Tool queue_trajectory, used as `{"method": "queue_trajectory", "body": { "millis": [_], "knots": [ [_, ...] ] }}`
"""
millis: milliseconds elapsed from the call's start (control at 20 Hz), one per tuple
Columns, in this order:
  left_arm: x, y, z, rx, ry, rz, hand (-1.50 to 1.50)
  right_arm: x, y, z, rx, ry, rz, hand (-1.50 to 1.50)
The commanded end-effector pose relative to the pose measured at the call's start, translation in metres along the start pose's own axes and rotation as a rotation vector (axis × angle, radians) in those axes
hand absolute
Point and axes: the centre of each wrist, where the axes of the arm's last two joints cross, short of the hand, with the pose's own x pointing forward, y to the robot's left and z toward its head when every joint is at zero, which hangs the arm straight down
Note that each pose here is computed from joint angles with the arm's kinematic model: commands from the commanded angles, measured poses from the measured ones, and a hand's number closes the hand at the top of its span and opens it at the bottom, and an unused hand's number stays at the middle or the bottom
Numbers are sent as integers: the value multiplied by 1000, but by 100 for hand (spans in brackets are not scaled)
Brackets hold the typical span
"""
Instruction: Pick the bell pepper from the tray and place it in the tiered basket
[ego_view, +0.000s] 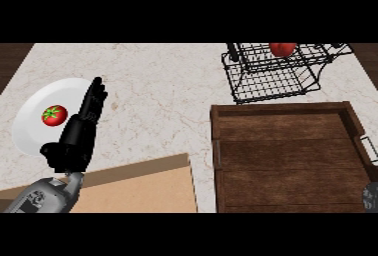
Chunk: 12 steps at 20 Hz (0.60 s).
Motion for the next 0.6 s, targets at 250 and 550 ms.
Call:
{"method": "queue_trajectory", "body": {
  "millis": [250, 550],
  "knots": [
    [-27, -6, 18, 44, 77, 6, 0, -98, -99, 6, -73, 84, -215, -150],
    [-21, 6, 17, 55, 72, -15, 0, -195, -153, 35, -38, 73, -234, -150]
  ]
}}
